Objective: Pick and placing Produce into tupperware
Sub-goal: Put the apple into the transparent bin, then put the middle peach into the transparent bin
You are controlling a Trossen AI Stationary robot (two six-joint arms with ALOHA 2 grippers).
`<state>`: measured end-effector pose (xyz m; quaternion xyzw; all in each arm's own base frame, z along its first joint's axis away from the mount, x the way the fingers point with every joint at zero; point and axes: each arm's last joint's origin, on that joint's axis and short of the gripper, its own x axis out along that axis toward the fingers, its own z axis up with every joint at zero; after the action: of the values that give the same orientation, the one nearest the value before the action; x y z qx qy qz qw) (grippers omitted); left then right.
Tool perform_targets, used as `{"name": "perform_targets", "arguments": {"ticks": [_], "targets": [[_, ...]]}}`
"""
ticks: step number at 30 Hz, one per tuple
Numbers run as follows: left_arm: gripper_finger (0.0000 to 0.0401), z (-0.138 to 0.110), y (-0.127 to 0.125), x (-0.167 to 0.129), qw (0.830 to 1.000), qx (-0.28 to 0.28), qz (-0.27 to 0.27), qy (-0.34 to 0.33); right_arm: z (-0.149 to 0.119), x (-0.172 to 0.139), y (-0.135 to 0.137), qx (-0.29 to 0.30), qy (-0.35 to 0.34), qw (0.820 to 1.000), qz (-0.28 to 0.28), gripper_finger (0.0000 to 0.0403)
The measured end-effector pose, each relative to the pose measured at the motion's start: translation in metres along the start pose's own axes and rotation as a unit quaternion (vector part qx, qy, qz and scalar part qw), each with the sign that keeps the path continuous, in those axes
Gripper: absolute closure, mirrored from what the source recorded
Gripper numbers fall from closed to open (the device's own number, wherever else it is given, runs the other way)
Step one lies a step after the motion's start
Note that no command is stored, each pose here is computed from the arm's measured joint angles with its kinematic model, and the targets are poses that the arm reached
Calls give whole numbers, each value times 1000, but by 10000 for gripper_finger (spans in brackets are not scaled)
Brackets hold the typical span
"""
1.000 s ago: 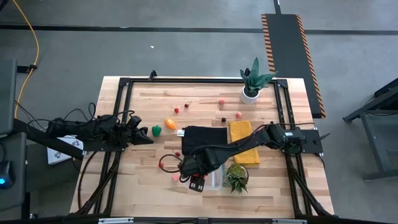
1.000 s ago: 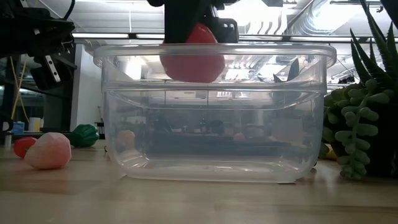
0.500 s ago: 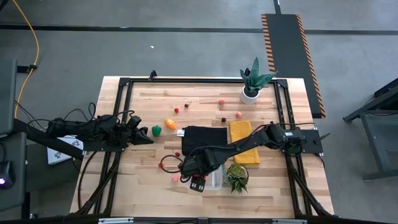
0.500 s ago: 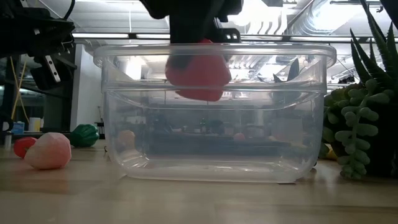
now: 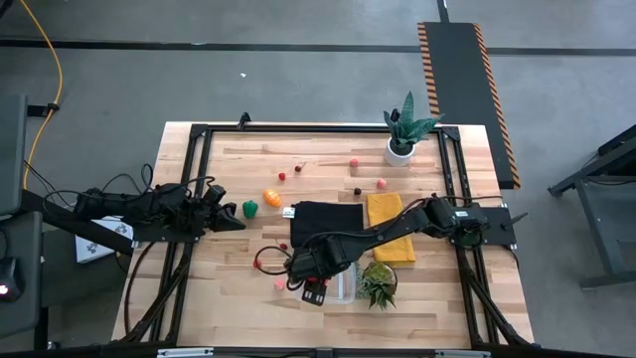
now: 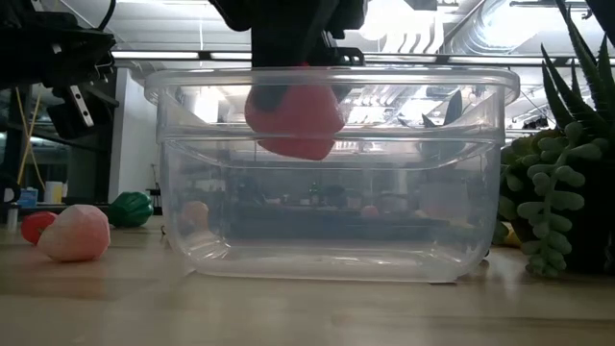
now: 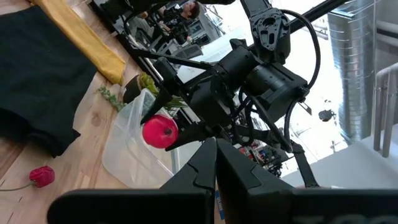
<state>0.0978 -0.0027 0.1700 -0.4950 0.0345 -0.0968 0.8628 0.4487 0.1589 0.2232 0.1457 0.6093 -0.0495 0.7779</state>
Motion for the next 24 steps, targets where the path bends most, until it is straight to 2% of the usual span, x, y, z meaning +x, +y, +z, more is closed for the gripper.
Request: {"name": "perform_targets", "arguments": {"ticks": [6,14,24], "targets": [[400,0,0,0,1000,0,-1,1,1,0,0,2,-2,1000,1,135],[400,0,0,0,1000,3,-1,1,1,0,0,5,-2,1000,1,93],[400,0,0,0,1000,3,-1,1,1,0,0,14,-1,1000,1,89]]}}
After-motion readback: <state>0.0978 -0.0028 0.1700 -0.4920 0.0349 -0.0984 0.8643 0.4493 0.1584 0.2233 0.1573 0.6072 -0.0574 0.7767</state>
